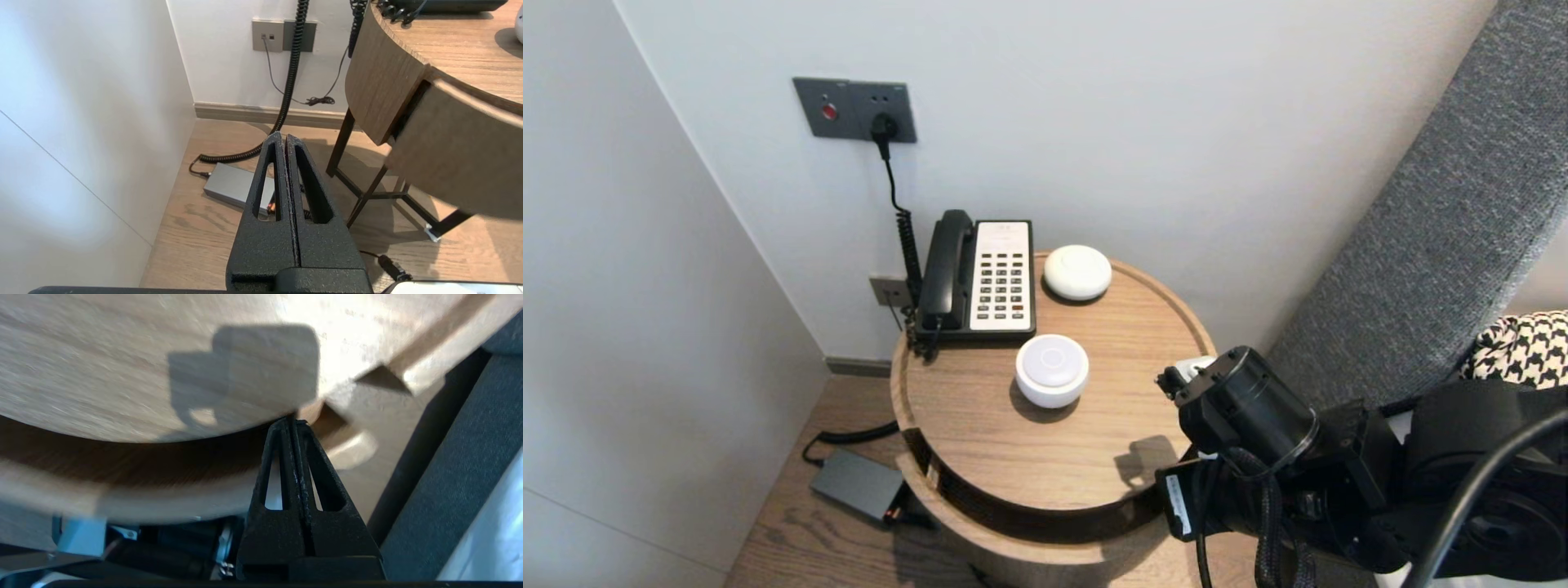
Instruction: Open the nightstand drawer
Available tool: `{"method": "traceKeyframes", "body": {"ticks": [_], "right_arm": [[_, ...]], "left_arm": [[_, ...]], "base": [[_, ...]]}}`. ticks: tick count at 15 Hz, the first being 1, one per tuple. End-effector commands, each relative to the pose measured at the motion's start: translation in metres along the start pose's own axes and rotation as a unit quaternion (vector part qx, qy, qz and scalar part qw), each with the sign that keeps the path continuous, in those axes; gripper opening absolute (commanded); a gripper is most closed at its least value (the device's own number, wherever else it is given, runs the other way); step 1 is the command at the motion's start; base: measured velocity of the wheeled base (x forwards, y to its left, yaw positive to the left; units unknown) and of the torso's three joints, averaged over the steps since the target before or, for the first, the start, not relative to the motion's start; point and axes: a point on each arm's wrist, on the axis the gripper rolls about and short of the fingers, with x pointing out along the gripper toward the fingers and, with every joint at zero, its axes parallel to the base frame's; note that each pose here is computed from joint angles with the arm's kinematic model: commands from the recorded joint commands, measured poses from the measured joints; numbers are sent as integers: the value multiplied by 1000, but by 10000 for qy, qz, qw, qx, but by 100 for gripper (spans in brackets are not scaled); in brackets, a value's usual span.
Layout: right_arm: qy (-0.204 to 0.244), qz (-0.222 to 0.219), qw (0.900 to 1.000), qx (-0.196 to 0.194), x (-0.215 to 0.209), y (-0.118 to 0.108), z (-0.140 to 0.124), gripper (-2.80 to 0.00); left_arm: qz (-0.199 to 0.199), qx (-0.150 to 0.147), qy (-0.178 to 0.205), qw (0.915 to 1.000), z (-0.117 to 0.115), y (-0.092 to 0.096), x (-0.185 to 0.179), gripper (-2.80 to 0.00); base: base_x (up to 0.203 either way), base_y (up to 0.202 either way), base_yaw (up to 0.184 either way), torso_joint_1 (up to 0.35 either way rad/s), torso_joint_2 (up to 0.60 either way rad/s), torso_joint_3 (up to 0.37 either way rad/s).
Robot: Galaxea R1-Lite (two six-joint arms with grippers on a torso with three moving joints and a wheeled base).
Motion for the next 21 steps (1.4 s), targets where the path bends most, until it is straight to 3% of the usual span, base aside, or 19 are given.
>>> {"method": "traceKeyframes", "body": {"ticks": [1, 17, 21], "right_arm": [[7, 11, 10000, -21, -1, 1, -2, -280], [445, 373, 9955, -748, -23, 7, -57, -280], [538, 529, 9942, -767, -30, 3, -66, -280]], "left_arm": [[0, 0, 55, 10000, -3, 0, 1, -280], [0, 0, 55, 10000, -3, 0, 1, -280], [0, 0, 55, 10000, -3, 0, 1, -280]], "base": [[0, 0, 0, 0, 0, 0], [0, 0, 0, 0, 0, 0], [0, 0, 0, 0, 0, 0]]}}
